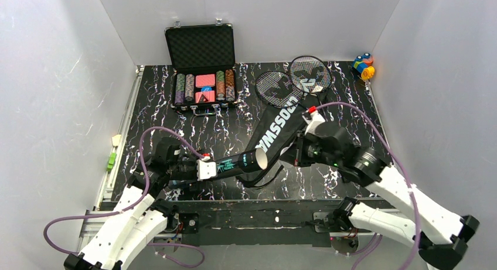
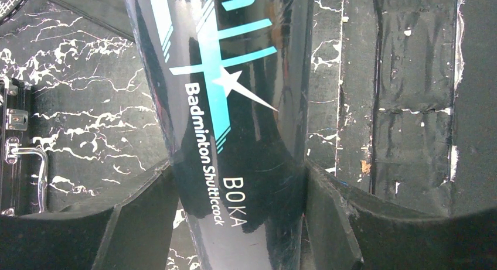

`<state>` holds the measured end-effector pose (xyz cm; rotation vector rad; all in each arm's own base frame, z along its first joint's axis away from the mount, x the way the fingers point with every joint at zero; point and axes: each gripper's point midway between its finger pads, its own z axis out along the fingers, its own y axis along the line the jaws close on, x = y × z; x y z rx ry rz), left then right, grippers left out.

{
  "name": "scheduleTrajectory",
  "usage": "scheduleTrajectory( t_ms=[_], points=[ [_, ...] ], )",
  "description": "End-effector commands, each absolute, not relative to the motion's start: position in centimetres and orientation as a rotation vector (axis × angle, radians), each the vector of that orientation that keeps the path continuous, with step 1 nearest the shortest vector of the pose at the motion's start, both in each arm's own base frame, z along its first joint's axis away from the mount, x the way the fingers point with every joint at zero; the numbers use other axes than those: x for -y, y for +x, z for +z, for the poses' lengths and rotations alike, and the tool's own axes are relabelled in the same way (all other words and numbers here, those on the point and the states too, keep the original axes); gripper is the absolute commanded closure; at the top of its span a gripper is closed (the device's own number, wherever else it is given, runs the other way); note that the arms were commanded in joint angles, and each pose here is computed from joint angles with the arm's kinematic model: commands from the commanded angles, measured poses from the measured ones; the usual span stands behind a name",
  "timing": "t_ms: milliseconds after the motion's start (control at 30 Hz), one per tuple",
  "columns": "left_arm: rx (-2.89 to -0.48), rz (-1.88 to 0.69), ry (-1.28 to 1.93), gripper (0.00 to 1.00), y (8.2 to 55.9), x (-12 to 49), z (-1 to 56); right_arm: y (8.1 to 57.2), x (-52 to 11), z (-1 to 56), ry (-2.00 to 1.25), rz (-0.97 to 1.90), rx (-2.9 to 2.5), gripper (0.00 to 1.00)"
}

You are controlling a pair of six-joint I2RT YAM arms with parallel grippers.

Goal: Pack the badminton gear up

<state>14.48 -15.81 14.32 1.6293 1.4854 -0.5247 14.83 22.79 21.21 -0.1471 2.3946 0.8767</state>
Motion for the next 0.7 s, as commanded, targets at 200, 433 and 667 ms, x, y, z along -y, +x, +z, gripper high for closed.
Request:
scheduleTrajectory(
  t_ms=[200,433,667],
  points=[
    [-1.393,-0.533,1.619,1.00,15.0,16.8,16.2,11.0,-26.2,29.8,-0.416,1.336,-2.121,0.99],
    [-1.399,-0.530,1.614,1.00,15.0,16.8,16.2,10.6,-27.7,31.8,-0.450,1.482,-1.989,0.99],
    [-1.398,-0.533,1.613,1.00,15.1,16.9,16.1,10.4,-28.8,31.9,-0.480,1.537,-1.983,0.99]
  ],
)
